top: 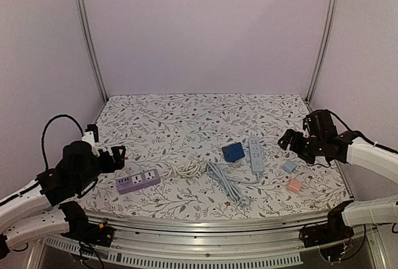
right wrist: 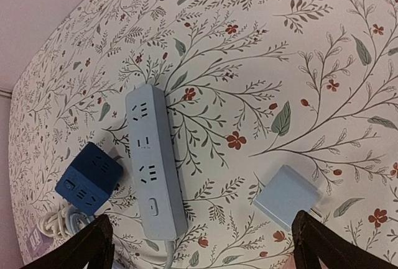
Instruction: Insert the plug
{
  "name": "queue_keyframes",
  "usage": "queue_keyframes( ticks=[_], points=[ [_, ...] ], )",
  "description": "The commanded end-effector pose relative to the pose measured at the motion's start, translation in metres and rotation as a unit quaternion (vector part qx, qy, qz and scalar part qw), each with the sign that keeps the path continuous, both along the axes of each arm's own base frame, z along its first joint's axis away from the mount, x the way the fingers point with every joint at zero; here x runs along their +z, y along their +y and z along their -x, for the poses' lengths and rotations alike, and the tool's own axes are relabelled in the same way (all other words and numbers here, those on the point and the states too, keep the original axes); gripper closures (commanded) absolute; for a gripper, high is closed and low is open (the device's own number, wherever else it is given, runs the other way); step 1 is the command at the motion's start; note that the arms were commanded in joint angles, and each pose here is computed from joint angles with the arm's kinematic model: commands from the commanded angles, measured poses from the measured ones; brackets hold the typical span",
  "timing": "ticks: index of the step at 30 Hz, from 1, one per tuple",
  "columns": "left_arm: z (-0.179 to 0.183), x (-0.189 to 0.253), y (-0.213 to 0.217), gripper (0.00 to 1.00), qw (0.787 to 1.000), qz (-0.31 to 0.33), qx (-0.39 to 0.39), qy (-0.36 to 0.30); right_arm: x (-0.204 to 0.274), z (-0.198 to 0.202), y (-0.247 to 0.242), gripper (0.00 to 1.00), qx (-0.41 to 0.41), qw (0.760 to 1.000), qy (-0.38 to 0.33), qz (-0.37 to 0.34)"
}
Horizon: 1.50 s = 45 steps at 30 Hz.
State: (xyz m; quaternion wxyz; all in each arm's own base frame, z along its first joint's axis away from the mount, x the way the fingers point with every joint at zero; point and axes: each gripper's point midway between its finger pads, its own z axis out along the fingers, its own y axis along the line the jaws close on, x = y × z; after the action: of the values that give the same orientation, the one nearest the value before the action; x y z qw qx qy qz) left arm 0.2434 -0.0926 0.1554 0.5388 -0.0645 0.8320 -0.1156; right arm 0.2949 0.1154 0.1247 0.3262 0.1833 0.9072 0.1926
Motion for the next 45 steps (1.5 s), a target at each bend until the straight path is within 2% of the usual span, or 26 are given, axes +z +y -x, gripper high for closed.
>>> queue_keyframes(
  ticks=[1, 6, 20, 30, 44, 45],
  points=[
    [0.001, -0.002, 0.003, 0.02, 1.0, -0.014, 0.013, -0.001, -0.035, 0.014, -0.023, 0.01, -0.057, 0.992, 0.084, 0.073],
    [0.002, -0.002, 0.004, 0.01, 1.0, -0.018, 0.018, -0.001, -0.063, 0.018, -0.03, 0.01, -0.076, 0.983, 0.126, 0.107],
    [0.004, -0.001, 0.003, 0.01, 0.999, -0.027, 0.021, -0.006, -0.098, 0.015, -0.029, 0.01, -0.062, 0.975, 0.166, 0.135],
    [0.004, 0.0, 0.003, 0.01, 0.999, -0.029, 0.023, -0.008, -0.099, 0.012, -0.027, 0.25, -0.058, 0.975, 0.165, 0.136],
    [0.005, 0.001, 0.003, 0.0, 0.999, -0.032, 0.024, -0.01, -0.107, 0.007, -0.027, 0.29, -0.058, 0.973, 0.171, 0.147],
    [0.005, 0.001, 0.003, 0.0, 0.999, -0.031, 0.025, -0.01, -0.107, 0.007, -0.027, 0.32, -0.058, 0.973, 0.171, 0.147]
  ],
)
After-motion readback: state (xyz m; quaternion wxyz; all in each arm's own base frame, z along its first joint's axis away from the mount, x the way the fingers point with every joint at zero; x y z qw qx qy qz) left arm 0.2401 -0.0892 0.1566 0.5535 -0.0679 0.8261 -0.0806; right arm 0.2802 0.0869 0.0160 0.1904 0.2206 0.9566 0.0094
